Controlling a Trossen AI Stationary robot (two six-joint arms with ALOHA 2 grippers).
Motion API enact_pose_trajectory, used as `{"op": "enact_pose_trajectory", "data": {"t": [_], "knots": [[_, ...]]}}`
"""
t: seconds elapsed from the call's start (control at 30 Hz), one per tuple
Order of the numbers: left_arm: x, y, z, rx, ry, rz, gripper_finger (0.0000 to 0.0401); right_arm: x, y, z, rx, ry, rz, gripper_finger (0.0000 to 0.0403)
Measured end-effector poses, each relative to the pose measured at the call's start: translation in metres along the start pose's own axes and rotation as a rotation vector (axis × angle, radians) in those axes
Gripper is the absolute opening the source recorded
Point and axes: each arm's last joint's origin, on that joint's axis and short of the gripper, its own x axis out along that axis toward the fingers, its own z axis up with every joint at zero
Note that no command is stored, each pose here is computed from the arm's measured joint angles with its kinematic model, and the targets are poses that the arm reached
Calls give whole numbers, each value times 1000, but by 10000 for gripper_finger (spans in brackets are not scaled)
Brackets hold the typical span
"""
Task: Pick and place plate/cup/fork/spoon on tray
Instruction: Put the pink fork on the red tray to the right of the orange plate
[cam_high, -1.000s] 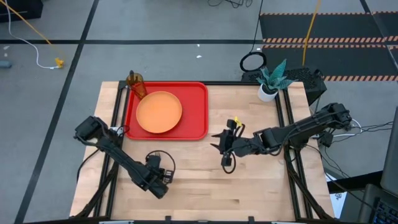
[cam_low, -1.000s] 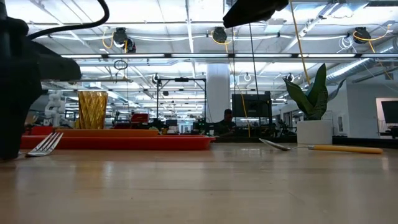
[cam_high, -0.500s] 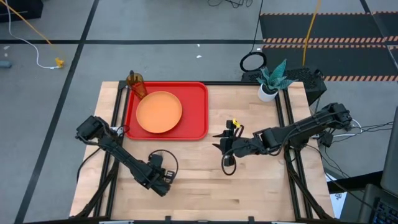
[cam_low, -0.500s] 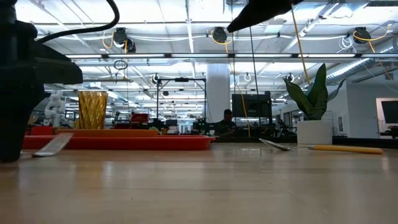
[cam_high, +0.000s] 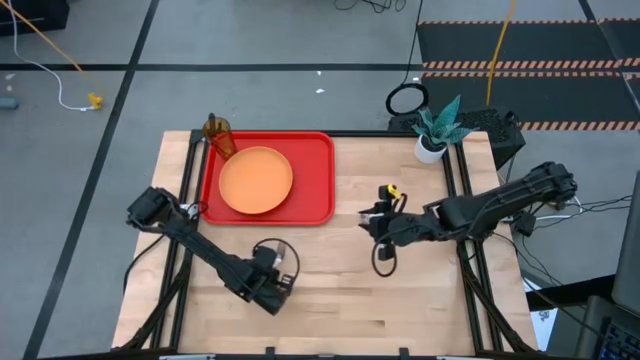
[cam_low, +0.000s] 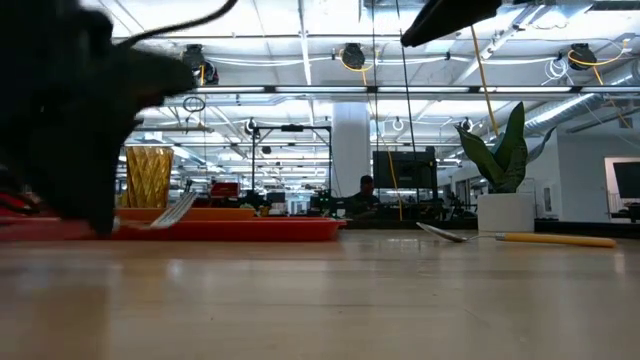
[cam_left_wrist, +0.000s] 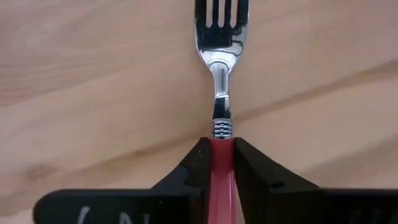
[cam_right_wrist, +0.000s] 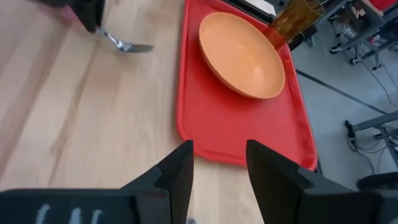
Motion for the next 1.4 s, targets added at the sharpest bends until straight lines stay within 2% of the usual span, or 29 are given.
{"op": "enact_pose_trajectory", "data": {"t": [0.13,0.27,0.5,0.77,1.03,1.2,1.4], "knots": [[-17,-20,8,30,-24,-76,49,-14,-8,-5,-26,8,-1,141],[-34,-40,29,64,-114,-142,46,-29,-16,-9,-22,3,-2,141],[-39,-53,90,82,-243,-84,50,-47,-26,-17,-20,3,-2,141],[-22,-53,167,31,-302,-50,50,-51,-28,-21,-41,18,-1,141],[-1,-38,238,-43,-354,2,51,-31,-15,-42,-97,-13,-11,141],[29,-30,263,-76,-327,66,51,-26,-11,-50,-111,-67,-23,141],[60,-22,275,-104,-243,119,51,-25,-13,-56,-113,-103,-41,141]]}}
